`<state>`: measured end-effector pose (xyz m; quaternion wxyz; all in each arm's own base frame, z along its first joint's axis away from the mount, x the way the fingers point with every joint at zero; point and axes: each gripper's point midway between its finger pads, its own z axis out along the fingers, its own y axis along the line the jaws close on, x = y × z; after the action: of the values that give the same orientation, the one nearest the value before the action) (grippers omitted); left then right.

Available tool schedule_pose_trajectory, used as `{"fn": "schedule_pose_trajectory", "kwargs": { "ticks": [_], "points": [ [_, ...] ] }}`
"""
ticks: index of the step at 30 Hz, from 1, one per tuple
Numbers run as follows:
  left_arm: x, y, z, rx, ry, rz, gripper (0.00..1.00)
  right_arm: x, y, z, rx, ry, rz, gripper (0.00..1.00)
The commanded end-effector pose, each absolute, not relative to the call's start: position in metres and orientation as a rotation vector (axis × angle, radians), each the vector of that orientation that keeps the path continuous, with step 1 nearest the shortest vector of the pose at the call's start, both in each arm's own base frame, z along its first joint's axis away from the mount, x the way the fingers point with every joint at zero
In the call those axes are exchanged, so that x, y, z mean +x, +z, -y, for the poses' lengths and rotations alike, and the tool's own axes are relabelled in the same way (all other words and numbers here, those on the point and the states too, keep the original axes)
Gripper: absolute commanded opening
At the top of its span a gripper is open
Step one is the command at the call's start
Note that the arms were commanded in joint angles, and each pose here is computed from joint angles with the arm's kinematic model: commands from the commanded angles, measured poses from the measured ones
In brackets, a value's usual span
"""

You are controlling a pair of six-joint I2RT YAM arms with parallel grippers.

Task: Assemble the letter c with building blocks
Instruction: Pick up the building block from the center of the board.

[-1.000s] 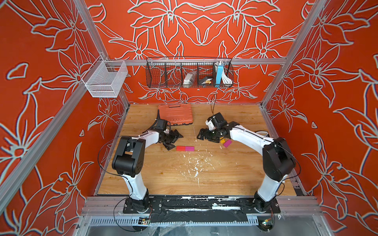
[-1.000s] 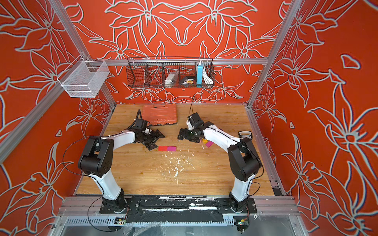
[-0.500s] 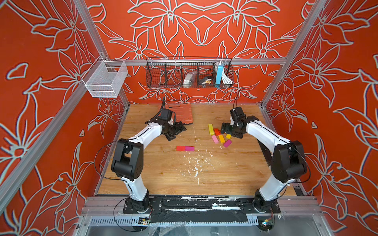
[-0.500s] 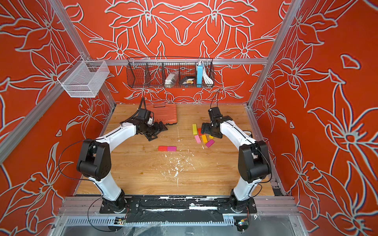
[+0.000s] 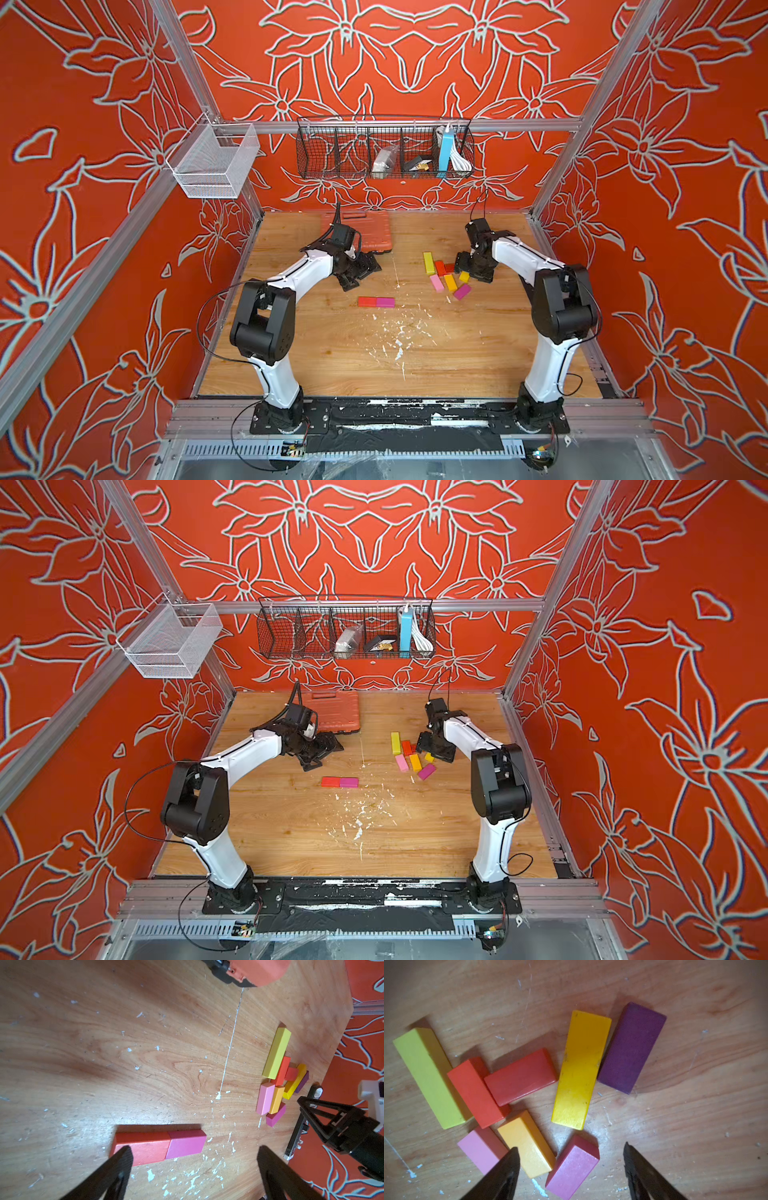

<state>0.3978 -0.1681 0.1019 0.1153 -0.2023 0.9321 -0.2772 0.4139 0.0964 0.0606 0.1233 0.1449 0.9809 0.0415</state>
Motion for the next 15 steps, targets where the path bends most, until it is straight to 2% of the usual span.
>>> {"fn": "schedule_pose_trajectory", "kwargs": {
  "ticks": [1,15],
  "points": [
    [0.394,0.092,0.171,-0.589,-0.812,-2.768,0.95,0.415,0.055,-0.088,0.440,0.044,-2.882,0.78],
    [0.397,0.084,0.174,-0.584,-0.832,-2.781,0.95,0.422,0.032,-0.086,0.428,-0.011,-2.936,0.68]
  ]
}}
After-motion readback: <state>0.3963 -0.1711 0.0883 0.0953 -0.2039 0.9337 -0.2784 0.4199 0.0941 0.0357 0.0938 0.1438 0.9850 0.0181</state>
